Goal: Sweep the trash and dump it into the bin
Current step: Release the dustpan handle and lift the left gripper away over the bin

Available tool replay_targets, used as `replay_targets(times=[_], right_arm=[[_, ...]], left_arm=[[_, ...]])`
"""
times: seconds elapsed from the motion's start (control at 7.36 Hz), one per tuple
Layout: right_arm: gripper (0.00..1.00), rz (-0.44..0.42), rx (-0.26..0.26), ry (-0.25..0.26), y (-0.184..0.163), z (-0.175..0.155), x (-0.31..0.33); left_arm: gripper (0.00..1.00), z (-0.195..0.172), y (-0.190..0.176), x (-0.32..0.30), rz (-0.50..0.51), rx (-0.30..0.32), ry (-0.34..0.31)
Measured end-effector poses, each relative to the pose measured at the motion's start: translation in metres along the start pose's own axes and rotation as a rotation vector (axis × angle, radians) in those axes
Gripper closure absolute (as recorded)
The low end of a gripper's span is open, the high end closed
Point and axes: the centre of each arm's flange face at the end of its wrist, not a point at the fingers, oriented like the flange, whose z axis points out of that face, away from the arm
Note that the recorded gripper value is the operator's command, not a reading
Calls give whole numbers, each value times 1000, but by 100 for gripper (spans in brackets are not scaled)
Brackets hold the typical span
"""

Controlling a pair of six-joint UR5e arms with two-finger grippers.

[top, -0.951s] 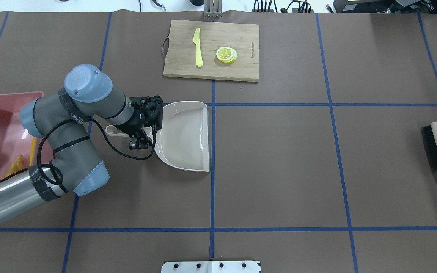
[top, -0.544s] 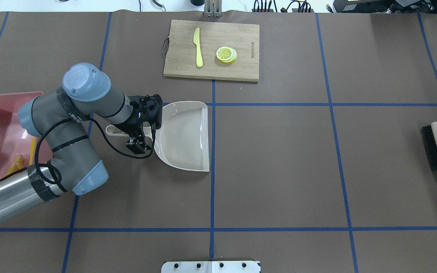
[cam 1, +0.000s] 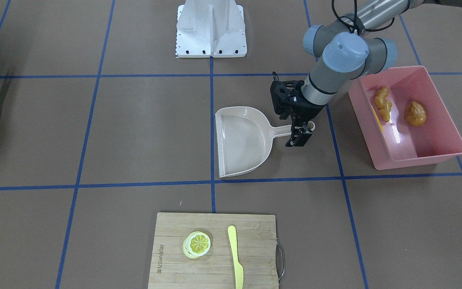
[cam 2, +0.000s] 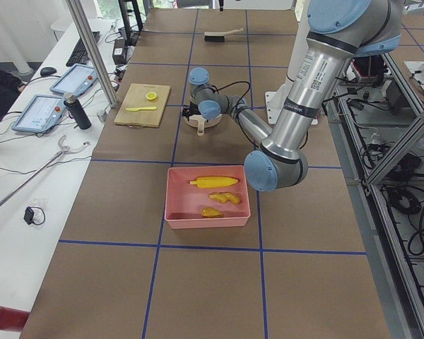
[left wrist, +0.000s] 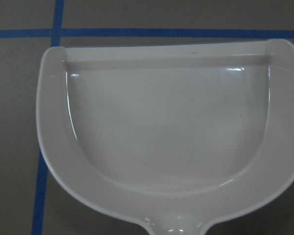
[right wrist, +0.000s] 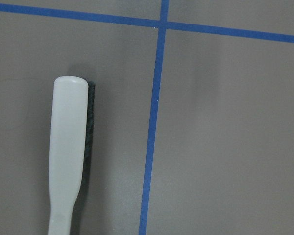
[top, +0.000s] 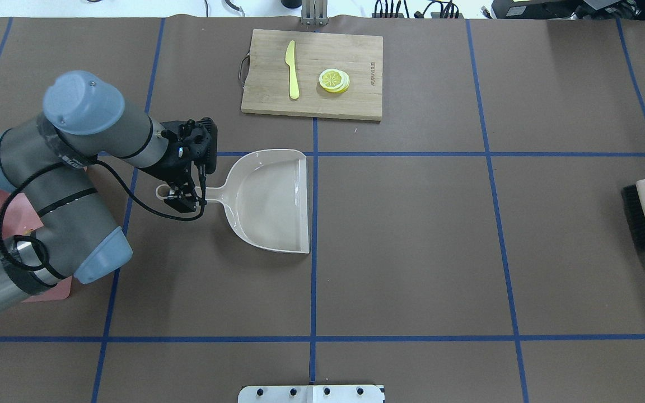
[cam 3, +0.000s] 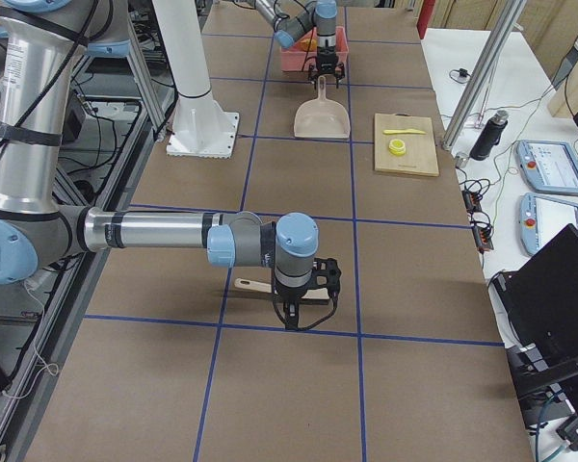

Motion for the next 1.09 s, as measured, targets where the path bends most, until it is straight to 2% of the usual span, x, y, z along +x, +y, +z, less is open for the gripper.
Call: replay_targets(times=[0.27,0.54,0.68,0.82,0.95,1.09], right_arm=[[0,1,-1,1,0,0,0],[0,2,-1,1,1,1,1],[0,2,-2,1,1,1,1],[0,3,-4,2,2,2,2],[0,4,-5,2,2,2,2],[0,5,-5,3,3,2,3]], left_arm=[[1,-28,23,-26,-37,-38,-101],[1,-57,48,-63,-116,-92,-269],[1,-68,68,-76,-259,-101,-326],[1,-75,95,-84,-458,-100,-358],[1,-82,118,-91,-590,-94,-358],[1,-94,141,-100,-668,-86,-336]])
